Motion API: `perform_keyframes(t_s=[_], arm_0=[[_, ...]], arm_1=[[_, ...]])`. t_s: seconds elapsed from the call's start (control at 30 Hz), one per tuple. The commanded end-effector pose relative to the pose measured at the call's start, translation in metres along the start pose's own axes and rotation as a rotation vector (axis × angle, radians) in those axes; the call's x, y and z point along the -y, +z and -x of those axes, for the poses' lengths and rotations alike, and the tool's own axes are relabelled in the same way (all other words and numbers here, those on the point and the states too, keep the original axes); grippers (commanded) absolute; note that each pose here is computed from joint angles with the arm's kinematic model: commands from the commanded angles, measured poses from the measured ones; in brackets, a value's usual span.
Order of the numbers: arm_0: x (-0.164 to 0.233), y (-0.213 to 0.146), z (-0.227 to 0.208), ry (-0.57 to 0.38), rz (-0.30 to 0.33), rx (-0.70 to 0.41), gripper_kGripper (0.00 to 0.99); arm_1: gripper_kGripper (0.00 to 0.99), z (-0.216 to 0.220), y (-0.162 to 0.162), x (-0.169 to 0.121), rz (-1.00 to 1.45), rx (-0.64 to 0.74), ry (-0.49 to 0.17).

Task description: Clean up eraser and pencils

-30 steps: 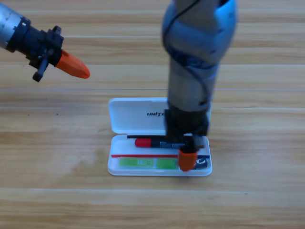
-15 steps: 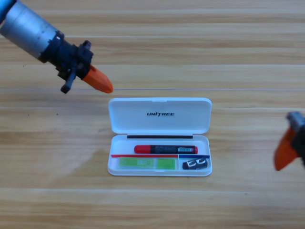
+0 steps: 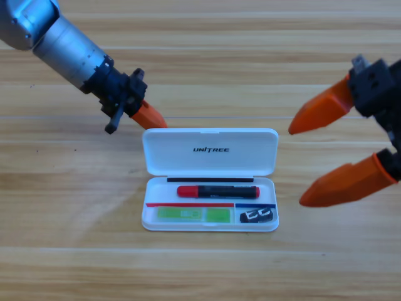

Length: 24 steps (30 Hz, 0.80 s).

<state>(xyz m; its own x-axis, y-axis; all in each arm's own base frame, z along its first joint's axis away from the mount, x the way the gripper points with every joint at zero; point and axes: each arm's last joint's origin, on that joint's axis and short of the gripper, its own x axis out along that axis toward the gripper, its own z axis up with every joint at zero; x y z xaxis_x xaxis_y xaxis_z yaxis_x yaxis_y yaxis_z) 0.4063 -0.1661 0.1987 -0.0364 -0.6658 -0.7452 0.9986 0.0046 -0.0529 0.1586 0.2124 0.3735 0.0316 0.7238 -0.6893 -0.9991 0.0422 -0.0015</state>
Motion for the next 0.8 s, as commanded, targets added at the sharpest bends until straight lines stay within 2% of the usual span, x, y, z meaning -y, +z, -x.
perform_keyframes(t_s=[0.03, 0.43, 0.8], arm_0=[[0.0, 0.0, -0.039, -0.063, 0.009, -0.039, 0.0], [0.009, 0.013, -0.048, -0.09, -0.003, -0.054, 0.0], [0.025, 0.029, -0.039, -0.112, -0.018, -0.059, 0.0]], arm_1=[[0.904, 0.041, 0.016, -0.018, 0.026, 0.133, -0.034], [0.904, 0.051, 0.01, -0.03, 0.037, 0.148, -0.031], [0.904, 0.033, 0.011, -0.027, 0.035, 0.113, 0.014]])
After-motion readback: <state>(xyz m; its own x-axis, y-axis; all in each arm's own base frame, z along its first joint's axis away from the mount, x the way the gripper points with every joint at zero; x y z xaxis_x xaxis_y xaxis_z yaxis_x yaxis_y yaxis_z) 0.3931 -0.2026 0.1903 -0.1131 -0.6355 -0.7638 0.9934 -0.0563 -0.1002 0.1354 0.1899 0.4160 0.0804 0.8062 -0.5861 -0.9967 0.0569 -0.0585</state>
